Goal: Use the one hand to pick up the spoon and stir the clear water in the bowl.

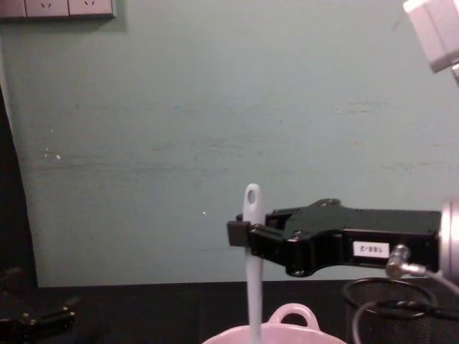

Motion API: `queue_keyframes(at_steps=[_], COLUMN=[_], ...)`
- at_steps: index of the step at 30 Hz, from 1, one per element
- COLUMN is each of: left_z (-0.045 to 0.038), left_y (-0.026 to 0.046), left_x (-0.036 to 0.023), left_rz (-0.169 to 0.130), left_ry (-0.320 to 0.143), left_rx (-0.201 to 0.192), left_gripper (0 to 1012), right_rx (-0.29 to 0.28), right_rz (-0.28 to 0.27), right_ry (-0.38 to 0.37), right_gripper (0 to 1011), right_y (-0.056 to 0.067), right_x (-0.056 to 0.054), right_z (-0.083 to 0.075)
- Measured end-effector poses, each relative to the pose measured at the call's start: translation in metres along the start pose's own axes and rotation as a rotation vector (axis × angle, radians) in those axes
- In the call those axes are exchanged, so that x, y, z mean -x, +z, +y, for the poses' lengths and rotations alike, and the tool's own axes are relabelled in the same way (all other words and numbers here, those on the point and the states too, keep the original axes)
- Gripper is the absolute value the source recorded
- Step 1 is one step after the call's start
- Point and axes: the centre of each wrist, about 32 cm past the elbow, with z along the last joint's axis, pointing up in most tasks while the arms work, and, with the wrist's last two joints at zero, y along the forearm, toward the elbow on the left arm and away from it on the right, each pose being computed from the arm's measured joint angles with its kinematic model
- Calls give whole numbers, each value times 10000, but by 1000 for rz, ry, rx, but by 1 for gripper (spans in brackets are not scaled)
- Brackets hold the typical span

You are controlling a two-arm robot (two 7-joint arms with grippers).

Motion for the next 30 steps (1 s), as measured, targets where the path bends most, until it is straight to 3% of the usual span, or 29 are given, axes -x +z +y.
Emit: queue_keyframes(at_steps=[8,16,25,30], left_z=[0,0,0,0], left_y=[0,0,0,0], left_x=[0,0,0,0], left_rz=[0,0,0,0], left_ry=[0,0,0,0], left_rx=[0,0,0,0], left_gripper=[1005,1005,1005,1005], right_rx=[-19,-50,-37,-26], right_rz=[29,29,14,8], right_ry=[30,11,-58,-100], right_gripper=[121,121,121,121], right_y=[-89,-181,-219,-242], right_x=[-10,-142,-342,-371], right_z=[196,365,321,222])
